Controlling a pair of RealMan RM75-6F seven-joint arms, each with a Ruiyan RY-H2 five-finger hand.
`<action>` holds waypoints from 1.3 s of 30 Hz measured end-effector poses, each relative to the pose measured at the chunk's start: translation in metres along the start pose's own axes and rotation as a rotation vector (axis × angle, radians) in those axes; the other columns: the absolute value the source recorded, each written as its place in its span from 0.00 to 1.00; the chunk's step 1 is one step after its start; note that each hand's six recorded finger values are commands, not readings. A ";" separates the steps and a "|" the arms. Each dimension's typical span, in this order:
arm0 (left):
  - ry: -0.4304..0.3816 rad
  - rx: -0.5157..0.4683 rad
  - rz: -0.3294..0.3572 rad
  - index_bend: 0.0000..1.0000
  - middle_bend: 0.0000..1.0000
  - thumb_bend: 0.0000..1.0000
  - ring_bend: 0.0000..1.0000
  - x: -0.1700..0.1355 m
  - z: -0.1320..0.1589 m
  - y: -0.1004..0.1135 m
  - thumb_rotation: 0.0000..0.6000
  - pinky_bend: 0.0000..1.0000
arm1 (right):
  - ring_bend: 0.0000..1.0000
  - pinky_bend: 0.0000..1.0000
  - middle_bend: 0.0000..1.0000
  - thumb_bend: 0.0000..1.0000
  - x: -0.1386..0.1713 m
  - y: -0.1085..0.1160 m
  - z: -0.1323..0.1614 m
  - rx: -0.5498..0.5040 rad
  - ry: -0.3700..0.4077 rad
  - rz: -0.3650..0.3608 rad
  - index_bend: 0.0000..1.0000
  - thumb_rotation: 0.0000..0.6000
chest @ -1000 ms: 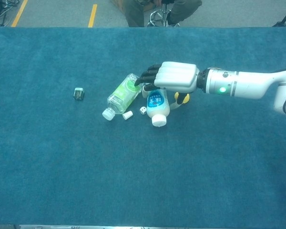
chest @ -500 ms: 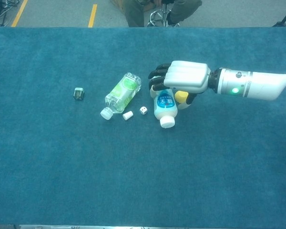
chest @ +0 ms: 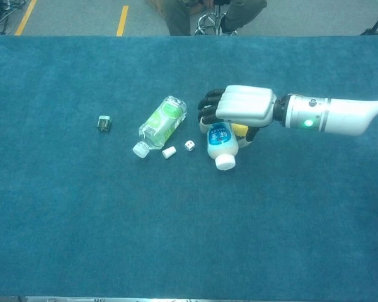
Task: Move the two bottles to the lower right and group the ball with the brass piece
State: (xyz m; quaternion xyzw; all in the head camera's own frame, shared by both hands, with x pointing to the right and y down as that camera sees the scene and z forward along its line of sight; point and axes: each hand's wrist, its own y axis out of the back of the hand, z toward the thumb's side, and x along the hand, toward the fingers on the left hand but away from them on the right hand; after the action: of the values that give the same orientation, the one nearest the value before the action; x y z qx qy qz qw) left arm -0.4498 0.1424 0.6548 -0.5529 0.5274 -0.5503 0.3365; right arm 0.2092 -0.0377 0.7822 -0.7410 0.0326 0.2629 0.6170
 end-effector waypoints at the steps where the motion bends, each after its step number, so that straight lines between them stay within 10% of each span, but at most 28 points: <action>1: 0.002 -0.003 0.001 0.30 0.17 0.02 0.15 0.000 -0.001 0.000 1.00 0.41 | 0.19 0.29 0.33 0.00 -0.001 0.000 0.000 0.001 -0.001 0.001 0.41 1.00; 16: 0.009 -0.012 0.004 0.30 0.17 0.02 0.15 -0.002 -0.006 0.000 1.00 0.41 | 0.37 0.46 0.51 0.22 -0.006 -0.001 0.000 0.007 -0.014 -0.021 0.62 1.00; 39: 0.005 -0.012 0.013 0.30 0.17 0.02 0.15 -0.001 -0.003 0.003 1.00 0.41 | 0.48 0.54 0.62 0.24 0.007 0.027 -0.014 -0.002 -0.078 -0.170 0.74 1.00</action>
State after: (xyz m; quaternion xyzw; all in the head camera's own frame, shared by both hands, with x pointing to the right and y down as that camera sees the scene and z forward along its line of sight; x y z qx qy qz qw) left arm -0.4534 0.1437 0.6523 -0.5500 0.5352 -0.5463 0.3356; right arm 0.2099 -0.0550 0.7565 -0.7308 -0.0548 0.2384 0.6373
